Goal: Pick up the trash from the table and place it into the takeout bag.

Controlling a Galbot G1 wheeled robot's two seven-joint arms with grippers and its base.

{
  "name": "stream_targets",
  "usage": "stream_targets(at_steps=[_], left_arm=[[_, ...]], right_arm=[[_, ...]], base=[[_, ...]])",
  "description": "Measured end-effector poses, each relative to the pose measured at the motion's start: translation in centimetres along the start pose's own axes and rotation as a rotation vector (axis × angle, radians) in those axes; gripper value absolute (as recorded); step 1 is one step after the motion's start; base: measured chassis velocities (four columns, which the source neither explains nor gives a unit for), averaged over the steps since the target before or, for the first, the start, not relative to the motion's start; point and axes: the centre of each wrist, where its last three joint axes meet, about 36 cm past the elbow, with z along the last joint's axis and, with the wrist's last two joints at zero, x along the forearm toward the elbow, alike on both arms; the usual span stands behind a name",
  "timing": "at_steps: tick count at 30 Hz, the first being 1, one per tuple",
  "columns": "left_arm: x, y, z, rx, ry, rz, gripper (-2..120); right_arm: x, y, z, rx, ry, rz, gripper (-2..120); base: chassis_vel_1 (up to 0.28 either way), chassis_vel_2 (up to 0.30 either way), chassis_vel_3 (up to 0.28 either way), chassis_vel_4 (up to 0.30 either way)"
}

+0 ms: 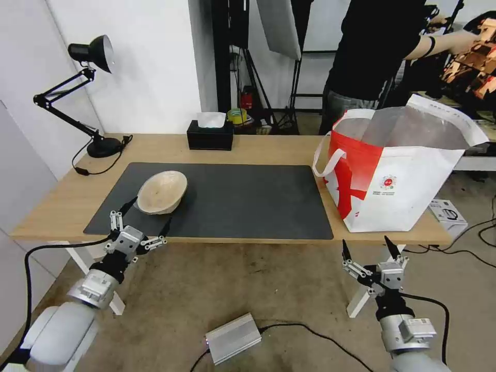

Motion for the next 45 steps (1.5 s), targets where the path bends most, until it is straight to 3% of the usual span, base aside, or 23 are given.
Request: stream_targets(at_steps=[16,45], left_arm=[[-1.2,2.8,2.4,-0.032,0.051,0.006,100],[-3.7,3.3,3.4,-0.033,0.05,0.063,100]], right_arm=[[-0.5,0.3,0.2,-0.002,0.006,-0.012,100],[-0.7,0.4,0.1,-0.005,0.004,-0.011,100]], base=[[0.0,0.0,0.0,0.0],[0.0,0.0,0.0,0.0]])
